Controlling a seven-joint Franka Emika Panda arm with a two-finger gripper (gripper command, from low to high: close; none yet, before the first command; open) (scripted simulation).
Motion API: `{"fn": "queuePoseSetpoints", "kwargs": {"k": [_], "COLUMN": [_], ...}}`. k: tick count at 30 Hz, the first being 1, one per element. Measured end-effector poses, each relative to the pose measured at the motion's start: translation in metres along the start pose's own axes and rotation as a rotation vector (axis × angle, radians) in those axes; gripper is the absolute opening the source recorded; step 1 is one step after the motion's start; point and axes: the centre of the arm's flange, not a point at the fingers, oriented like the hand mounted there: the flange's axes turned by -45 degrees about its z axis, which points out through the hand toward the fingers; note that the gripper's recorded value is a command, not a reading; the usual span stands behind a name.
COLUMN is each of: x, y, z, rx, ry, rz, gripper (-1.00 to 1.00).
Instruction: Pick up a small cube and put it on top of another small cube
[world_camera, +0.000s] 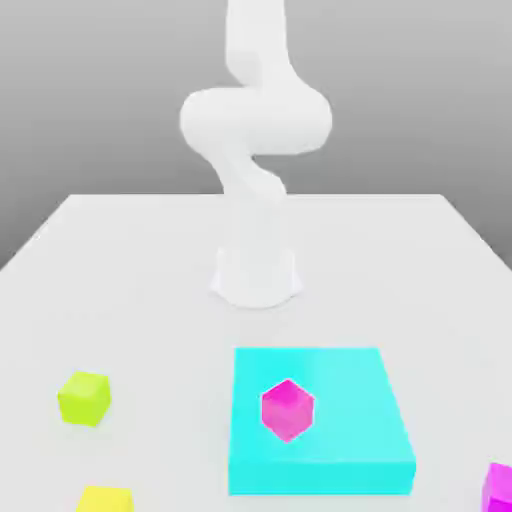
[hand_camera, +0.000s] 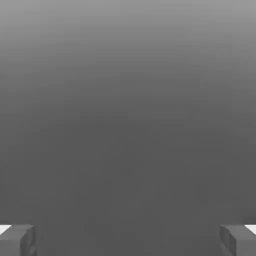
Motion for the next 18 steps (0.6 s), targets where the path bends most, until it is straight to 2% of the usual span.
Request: {"fn": "queuePoseSetpoints", "kwargs": {"k": [9,18], "x": [-0.009,-0.066], "y": [0.045,0.093], "z": [0.156,0.3], "rx": [0.027,0.016], "ry": [-0.222,-0.435], "rz": [0.027,0.059], "gripper": [0.0,0.0]}}
